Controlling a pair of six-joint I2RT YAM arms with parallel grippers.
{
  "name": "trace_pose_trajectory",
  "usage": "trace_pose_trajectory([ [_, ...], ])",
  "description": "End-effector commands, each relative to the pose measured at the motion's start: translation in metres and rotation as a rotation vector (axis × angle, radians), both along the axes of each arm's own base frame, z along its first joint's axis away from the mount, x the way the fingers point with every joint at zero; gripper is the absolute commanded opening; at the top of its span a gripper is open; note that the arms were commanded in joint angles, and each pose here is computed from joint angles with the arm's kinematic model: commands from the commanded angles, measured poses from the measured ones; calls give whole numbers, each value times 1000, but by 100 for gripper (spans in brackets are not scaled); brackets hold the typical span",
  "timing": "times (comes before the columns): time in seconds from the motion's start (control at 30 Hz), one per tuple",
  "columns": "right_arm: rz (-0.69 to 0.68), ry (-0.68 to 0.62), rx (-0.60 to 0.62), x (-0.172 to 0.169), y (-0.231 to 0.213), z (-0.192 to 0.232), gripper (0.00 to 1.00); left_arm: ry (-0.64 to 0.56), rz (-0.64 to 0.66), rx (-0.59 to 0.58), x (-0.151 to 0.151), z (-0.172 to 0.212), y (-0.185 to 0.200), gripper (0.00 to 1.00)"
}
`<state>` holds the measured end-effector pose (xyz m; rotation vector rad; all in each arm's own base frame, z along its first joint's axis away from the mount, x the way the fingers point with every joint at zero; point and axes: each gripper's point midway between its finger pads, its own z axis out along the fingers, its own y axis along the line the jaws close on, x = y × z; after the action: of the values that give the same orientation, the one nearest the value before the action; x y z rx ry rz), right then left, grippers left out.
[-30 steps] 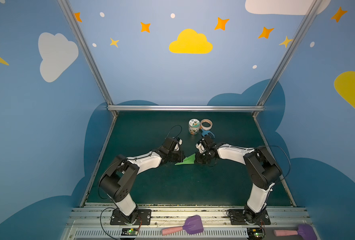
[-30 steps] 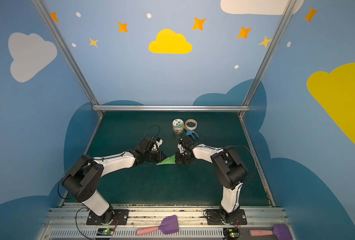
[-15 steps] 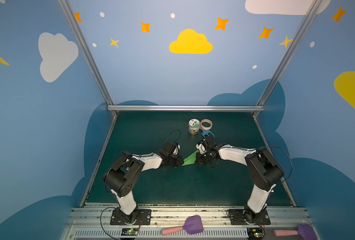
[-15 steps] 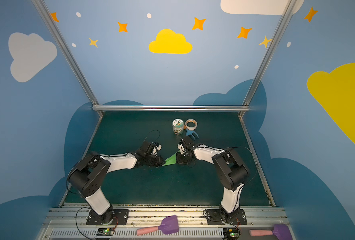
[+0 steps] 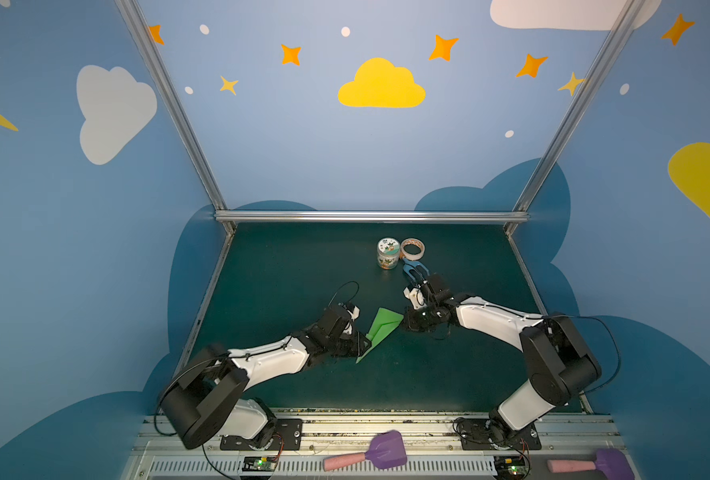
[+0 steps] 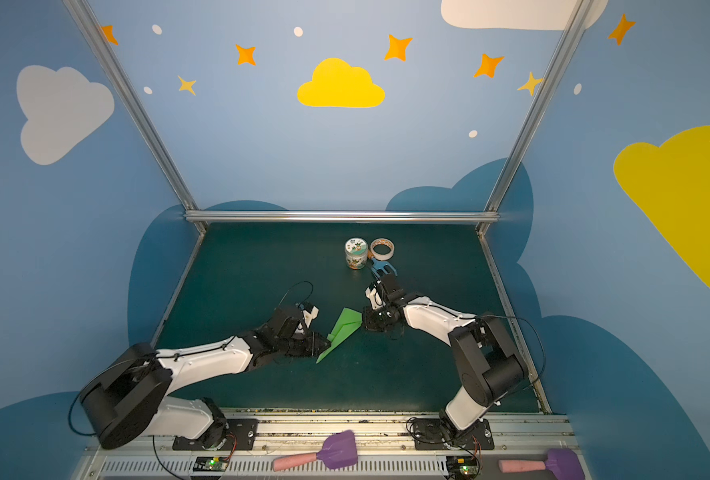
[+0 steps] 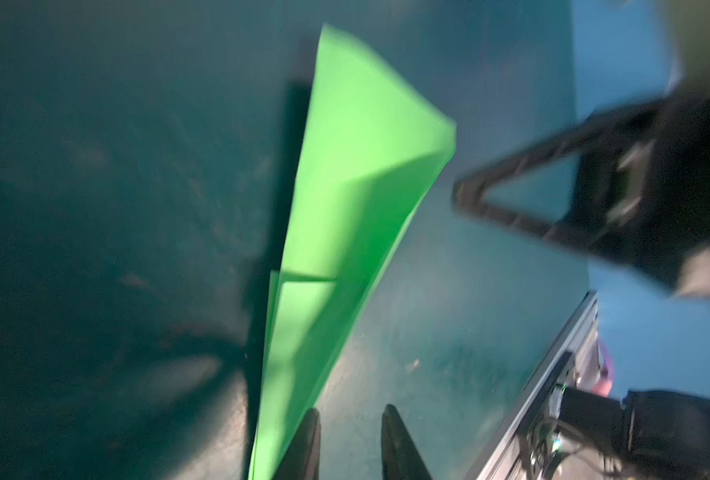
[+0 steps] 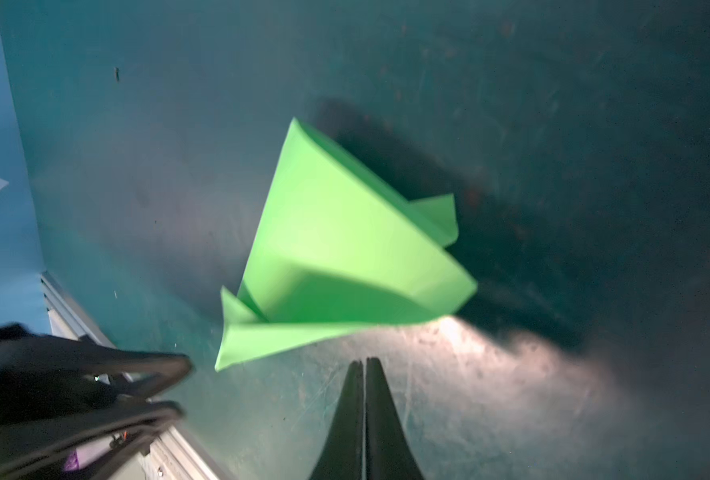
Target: Fold a paper plane with a square sheet of paper (fold left side to right side)
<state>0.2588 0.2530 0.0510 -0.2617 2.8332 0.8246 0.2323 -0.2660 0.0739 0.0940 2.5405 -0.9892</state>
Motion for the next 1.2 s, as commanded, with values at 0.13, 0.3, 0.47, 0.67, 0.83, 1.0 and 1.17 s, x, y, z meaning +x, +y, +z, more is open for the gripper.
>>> trace_pose_trajectory([
  [0.13,59,5,46,-30,37,9,1,-34,82,62,7,7,19,17],
  [0.3,104,5,41,-33,64,7,0,-11,44,47,-2,3,17,5],
  [0.47,129,12,24,-31,79,-1,0,4,23,50,-7,-1,16,3],
  [0.67,137,29,-2,-30,83,-15,0,5,7,48,-9,-2,15,3],
  [0.83,140,48,-31,-30,81,-28,0,19,-30,45,-11,-5,9,3],
  [1.0,141,62,-50,-33,77,-37,0,42,-81,55,-16,-13,-1,3],
  [1.17,134,66,-65,-35,72,-42,0,49,-85,67,-17,-21,-4,3],
])
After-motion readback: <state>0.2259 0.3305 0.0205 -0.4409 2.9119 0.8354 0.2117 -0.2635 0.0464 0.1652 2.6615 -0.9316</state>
